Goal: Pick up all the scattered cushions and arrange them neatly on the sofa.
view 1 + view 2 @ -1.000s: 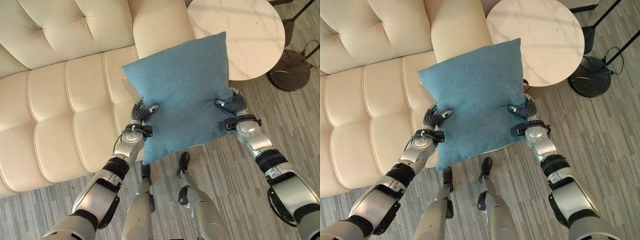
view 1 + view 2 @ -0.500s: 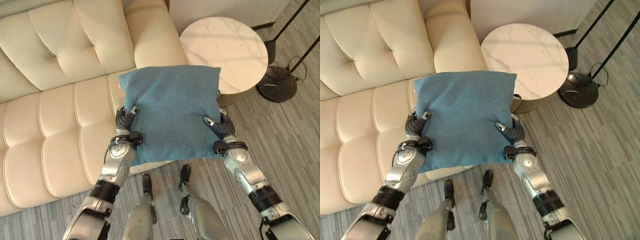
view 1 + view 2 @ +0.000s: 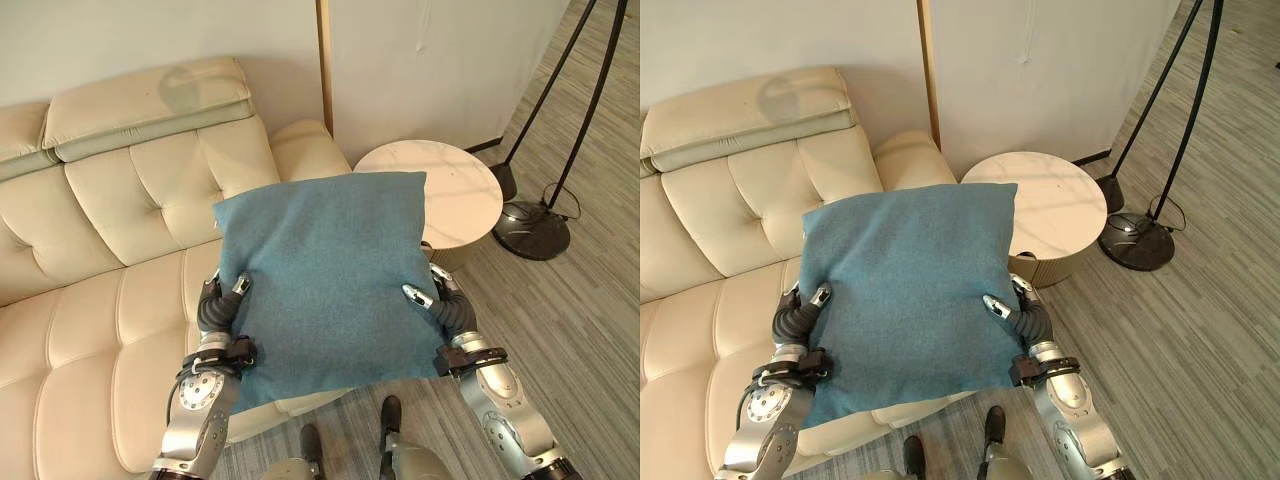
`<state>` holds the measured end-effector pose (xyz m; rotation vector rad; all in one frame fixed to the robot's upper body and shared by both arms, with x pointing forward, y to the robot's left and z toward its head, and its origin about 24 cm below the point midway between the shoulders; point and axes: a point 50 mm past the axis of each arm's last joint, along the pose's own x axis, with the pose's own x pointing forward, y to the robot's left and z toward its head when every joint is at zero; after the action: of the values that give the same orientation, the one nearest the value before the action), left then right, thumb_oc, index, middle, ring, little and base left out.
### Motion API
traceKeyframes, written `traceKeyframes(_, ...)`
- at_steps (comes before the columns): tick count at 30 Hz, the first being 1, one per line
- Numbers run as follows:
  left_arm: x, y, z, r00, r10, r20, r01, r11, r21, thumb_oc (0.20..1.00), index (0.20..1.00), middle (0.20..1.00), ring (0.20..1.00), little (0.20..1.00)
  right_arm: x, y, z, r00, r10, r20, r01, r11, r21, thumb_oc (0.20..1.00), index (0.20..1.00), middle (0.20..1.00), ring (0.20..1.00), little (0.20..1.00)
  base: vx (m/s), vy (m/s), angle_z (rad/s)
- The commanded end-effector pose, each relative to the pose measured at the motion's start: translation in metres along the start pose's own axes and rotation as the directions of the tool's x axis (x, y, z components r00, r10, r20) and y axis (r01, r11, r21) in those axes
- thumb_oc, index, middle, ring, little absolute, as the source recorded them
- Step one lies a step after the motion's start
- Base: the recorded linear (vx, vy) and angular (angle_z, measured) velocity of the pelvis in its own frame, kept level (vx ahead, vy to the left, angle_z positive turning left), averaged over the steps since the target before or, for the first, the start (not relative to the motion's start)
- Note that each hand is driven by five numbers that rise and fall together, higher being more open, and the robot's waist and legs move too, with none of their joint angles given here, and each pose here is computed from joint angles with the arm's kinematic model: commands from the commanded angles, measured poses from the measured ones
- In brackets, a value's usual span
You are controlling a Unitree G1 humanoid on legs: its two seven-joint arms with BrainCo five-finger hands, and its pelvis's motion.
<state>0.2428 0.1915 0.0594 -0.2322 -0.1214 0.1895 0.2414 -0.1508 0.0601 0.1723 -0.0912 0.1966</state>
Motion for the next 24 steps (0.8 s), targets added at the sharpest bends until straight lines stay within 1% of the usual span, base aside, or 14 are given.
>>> traceKeyframes(1, 0.013, -0.038, 0.043, 0.942, -0.239, 0.234, 0.237, 0.971, 0.037, 0.2, 0.2, 0.2, 0.2, 0.2, 0.017, 0.051, 0.052, 0.927, 0.199, 0.318, -0.228, 0.972, 0.055, 0.2, 0.2, 0.2, 0.2, 0.2, -0.33, -0.258, 0.96)
traceKeyframes(3, 0.012, -0.035, 0.045, 0.94, -0.249, 0.233, 0.245, 0.968, 0.048, 0.2, 0.2, 0.2, 0.2, 0.2, 0.019, 0.048, 0.048, 0.935, 0.185, 0.301, -0.218, 0.972, 0.082, 0.2, 0.2, 0.2, 0.2, 0.2, -0.24, -0.312, 0.93)
traceKeyframes(7, 0.012, -0.035, 0.044, 0.942, -0.246, 0.227, 0.24, 0.969, 0.053, 0.2, 0.2, 0.2, 0.2, 0.2, 0.019, 0.044, 0.047, 0.94, 0.173, 0.294, -0.205, 0.975, 0.082, 0.2, 0.2, 0.2, 0.2, 0.2, -0.24, -0.207, 0.57)
traceKeyframes(9, 0.014, -0.042, 0.044, 0.939, -0.252, 0.233, 0.255, 0.967, 0.019, 0.2, 0.2, 0.2, 0.2, 0.2, 0.019, 0.03, 0.047, 0.95, 0.13, 0.284, -0.152, 0.987, 0.059, 0.2, 0.2, 0.2, 0.2, 0.2, -0.36, -0.125, 0.88)
traceKeyframes(14, 0.014, -0.052, 0.042, 0.925, -0.303, 0.229, 0.312, 0.95, -0.001, 0.2, 0.2, 0.2, 0.2, 0.2, 0.014, 0.021, 0.048, 0.953, 0.116, 0.28, -0.13, 0.991, 0.033, 0.2, 0.2, 0.2, 0.2, 0.2, -0.17, -0.057, 0.88)
traceKeyframes(20, 0.013, -0.062, 0.035, 0.917, -0.347, 0.199, 0.353, 0.936, 0.006, 0.2, 0.2, 0.2, 0.2, 0.2, 0.008, 0.015, 0.049, 0.954, 0.096, 0.286, -0.111, 0.993, 0.037, 0.2, 0.2, 0.2, 0.2, 0.2, 0.03, 0.03, 0.68)
traceKeyframes(24, 0.008, -0.055, 0.03, 0.924, -0.345, 0.166, 0.345, 0.938, 0.032, 0.2, 0.2, 0.2, 0.2, 0.2, 0.009, 0.02, 0.045, 0.956, 0.11, 0.271, -0.129, 0.99, 0.052, 0.2, 0.2, 0.2, 0.2, 0.2, 0.14, 0.099, 0.39)
